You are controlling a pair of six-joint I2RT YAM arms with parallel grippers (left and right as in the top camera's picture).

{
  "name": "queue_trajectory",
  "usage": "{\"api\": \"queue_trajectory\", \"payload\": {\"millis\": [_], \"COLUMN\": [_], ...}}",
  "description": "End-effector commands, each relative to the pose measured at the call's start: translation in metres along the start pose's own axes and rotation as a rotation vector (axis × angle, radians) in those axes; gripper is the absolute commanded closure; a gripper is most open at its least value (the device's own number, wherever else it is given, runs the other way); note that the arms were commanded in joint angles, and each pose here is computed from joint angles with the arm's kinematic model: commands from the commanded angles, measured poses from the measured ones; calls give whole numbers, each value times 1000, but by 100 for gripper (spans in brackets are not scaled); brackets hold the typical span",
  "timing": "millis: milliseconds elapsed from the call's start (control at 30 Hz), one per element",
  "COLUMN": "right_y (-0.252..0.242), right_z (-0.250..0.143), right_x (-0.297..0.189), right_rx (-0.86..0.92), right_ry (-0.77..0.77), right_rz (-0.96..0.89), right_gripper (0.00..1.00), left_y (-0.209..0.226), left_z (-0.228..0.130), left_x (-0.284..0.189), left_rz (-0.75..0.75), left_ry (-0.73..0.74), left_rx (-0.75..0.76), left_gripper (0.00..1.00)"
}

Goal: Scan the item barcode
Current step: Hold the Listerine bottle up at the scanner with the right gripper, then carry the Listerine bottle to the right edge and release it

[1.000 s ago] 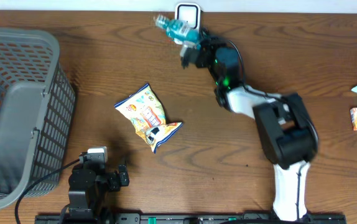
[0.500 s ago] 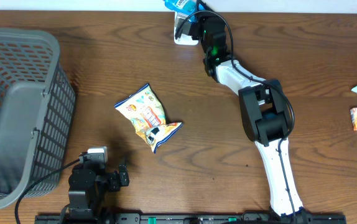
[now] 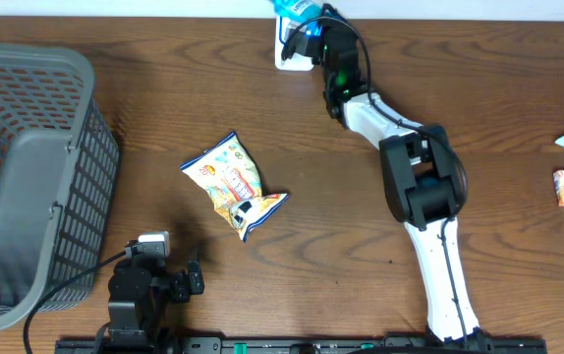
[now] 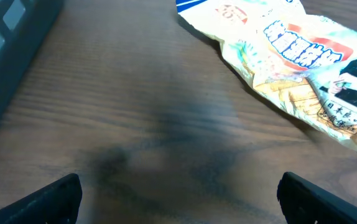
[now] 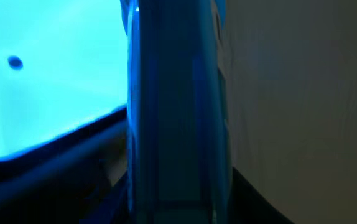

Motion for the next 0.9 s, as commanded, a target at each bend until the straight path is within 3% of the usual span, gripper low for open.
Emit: {"api": "queue_trajectory", "payload": {"millis": [0, 200, 467, 700, 867], "right_y": [-117, -112, -23, 30, 64], "right_z": [-70, -158, -280, -379, -420], "right_x": [-31, -60, -111, -161, -193], "right_rx": [108, 202, 412, 587, 659], "right_ry": [217, 407, 640, 847, 952], "right_rz": [-128, 85, 475, 570, 617], "right_gripper": [99, 99, 99, 99, 98], "left_y": [3, 3, 3, 3, 3], "left_z": [-5, -5, -5, -5, -5], "left_x": [1, 1, 1, 1, 1], "left_rz": [17, 17, 17, 17, 17], "left_ry": [17, 17, 17, 17, 17], "left_rx": [11, 11, 11, 11, 11], "left_gripper": [2, 2, 2, 2, 2]}}
Point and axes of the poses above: each gripper's point midway between its finger pads, its own x axis out along the fingers, its own y axis along the line the jaws close on, z = x × y, the point moved 3 cm from there along -x, back along the fingers, and after that the axes turned 14 degrees about -x, right-handed, at the moved point
